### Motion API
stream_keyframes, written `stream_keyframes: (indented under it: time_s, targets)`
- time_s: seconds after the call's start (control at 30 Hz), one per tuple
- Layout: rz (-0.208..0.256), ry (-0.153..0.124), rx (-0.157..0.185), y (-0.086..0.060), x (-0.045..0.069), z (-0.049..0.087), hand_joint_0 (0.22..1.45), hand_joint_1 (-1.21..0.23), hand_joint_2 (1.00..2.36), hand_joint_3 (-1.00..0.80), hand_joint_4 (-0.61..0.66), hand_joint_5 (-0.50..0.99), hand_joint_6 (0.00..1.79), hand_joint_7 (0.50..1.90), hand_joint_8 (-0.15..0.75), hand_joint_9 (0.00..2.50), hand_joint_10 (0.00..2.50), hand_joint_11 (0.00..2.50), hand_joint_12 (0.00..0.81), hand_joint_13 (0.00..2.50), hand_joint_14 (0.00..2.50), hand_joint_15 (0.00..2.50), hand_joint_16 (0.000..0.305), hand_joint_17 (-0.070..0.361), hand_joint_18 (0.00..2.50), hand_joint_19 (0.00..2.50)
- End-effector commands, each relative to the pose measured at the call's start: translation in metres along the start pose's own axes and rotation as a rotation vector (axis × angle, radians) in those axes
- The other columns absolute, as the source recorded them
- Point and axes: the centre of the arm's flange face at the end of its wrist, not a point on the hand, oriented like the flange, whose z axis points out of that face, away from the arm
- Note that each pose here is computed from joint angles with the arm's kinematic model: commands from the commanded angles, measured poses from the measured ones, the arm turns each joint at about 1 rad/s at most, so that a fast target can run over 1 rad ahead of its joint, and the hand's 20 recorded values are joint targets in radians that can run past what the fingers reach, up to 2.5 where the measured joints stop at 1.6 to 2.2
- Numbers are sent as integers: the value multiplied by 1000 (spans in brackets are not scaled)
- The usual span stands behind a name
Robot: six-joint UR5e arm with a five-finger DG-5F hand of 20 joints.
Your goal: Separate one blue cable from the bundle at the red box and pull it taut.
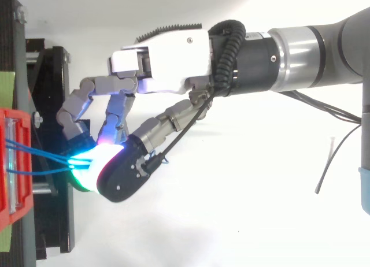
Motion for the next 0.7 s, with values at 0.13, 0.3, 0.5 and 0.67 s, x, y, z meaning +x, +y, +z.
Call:
stream_keyframes:
  time_s: [0.13,0.3,0.5,0.67]
  targets:
    - [0,1,1,0,0,0,666,-792,1013,-346,11,-179,884,1158,294,1074,26,1008,373,972,29,773,51,115,821,883]
    - [1,1,6,-1,0,-1,740,-877,1009,-402,-55,-182,909,1172,287,1063,25,1017,359,976,29,759,51,116,827,835]
    - [0,1,7,-1,0,-1,726,-888,1000,-500,-25,-177,912,1117,283,1098,27,1025,351,987,31,765,51,114,835,814]
    - [0,1,9,-1,0,-1,630,-876,1000,-500,35,-158,901,1117,290,1168,26,1022,352,1011,31,776,50,112,842,839]
